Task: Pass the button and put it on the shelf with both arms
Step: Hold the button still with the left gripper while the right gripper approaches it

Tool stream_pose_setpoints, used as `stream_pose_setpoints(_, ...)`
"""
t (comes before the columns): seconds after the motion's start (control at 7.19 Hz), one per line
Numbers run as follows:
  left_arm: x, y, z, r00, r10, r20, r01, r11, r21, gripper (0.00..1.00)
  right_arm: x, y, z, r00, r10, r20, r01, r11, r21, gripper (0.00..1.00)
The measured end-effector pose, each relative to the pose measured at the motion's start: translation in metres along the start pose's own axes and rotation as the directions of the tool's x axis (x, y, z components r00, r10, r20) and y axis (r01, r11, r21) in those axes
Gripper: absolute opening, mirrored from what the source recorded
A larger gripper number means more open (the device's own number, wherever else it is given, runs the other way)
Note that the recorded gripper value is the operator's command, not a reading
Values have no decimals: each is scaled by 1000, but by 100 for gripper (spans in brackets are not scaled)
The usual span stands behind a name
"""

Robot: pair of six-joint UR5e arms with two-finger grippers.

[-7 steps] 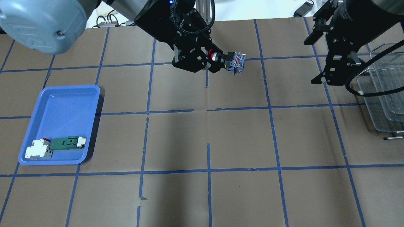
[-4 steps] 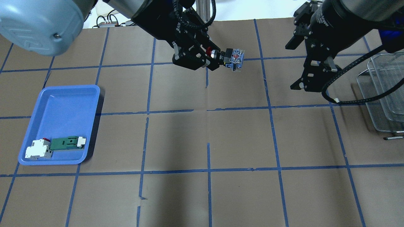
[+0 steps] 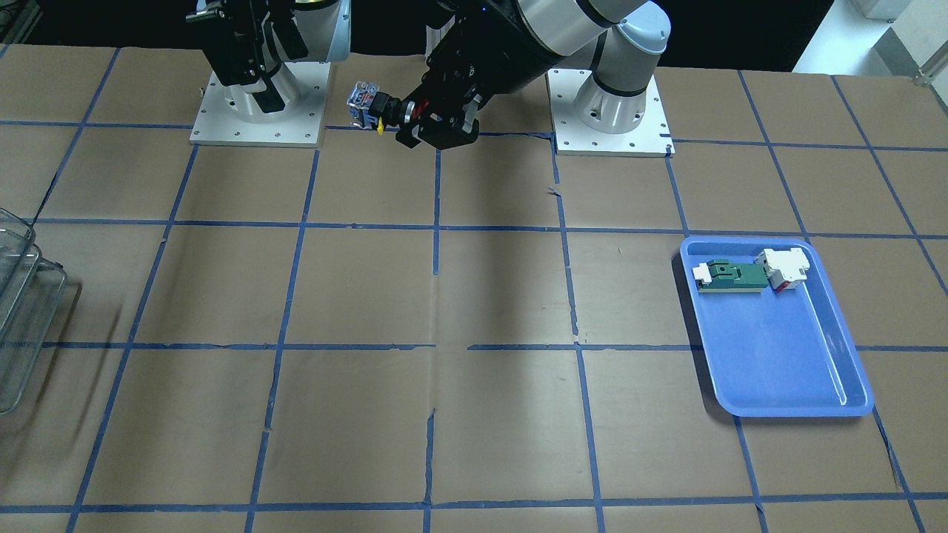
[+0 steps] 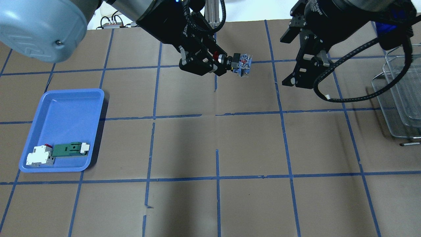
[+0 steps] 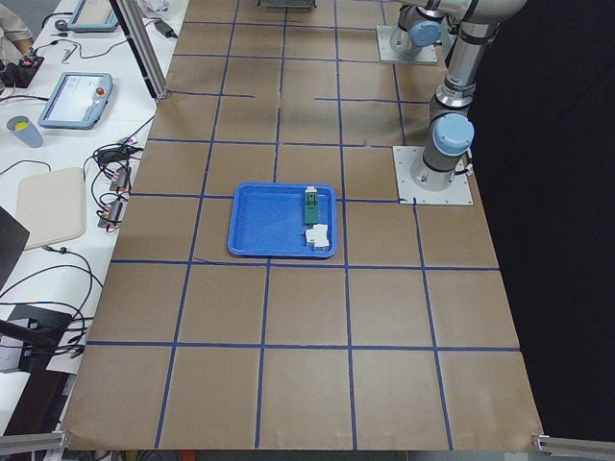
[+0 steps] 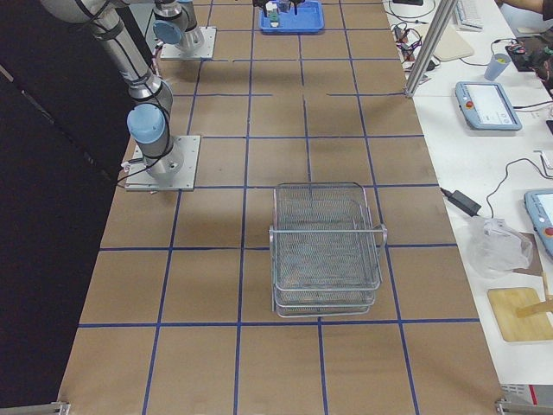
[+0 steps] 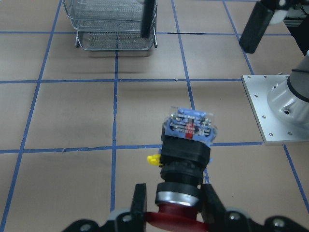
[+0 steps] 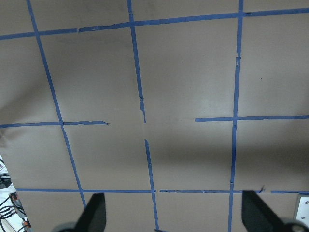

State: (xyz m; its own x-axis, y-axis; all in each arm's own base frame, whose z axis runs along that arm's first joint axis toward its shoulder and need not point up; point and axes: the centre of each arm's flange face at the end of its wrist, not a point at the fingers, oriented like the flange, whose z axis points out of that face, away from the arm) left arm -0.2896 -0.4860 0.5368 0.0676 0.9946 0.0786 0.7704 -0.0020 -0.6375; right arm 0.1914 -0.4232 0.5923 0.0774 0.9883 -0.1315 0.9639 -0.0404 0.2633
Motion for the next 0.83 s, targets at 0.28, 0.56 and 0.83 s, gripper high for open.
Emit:
stream_pose_setpoints(0.28,2,-1,0,1000,-1,1,1,1000,0,0,-4,19,15,1000,7,-7,-7,1000,-8,100)
stream_pose_setpoints(0.56,1,-1,0,1000,-2,1,2,1000,0,0,2,37,24,1000,8,-19,-9,1000,-13,100)
stream_pose_setpoints(0.83,1,-1,0,1000,-3,1,3,1000,0,0,8,48,27,1000,5,-29,-6,1000,-17,100)
